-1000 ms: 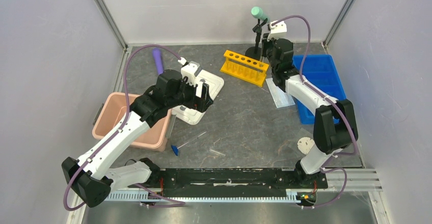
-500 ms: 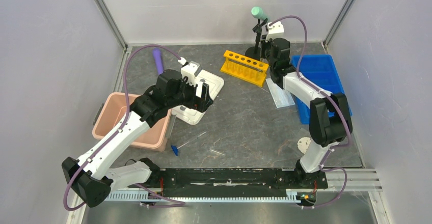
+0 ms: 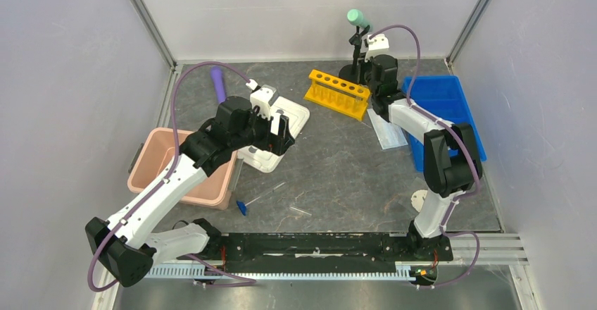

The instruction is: Organize the chemistry lab equipment

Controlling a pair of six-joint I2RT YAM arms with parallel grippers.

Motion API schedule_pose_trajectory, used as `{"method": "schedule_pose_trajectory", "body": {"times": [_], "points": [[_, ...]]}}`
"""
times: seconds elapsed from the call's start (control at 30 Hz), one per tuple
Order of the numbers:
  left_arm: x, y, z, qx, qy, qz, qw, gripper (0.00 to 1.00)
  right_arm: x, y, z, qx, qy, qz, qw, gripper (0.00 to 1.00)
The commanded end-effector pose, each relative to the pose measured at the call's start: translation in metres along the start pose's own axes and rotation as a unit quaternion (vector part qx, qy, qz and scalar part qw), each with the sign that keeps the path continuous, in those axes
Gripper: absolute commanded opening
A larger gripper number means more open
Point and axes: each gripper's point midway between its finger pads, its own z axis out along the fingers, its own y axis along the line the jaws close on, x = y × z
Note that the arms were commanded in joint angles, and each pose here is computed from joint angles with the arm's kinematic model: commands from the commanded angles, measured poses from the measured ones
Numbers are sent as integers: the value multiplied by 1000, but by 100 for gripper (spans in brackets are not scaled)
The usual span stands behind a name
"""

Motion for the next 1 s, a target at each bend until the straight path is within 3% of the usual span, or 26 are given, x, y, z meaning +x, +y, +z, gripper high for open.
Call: {"method": "schedule_pose_trajectory", "body": {"times": [0.0,0.23,0.5,0.77,0.97], "points": [[-8,-5,-3,7,-19,-5,1000,100,-11,4,3,-11,-19,14,1000,26],[-7,-4,-2,5,-18,-4,1000,100,-9,3,2,-10,-17,20,1000,34],[-8,-2,-3,1,-21,-3,1000,100,-25,1,-8,-9,-26,25,999,37],[-7,4,-2,-18,-17,-8,1000,100,-54,0,-34,-20,-30,34,999,47],[-8,15,-6,-52,-21,-21,998,100,-62,4,-59,-43,-9,31,999,47]]}}
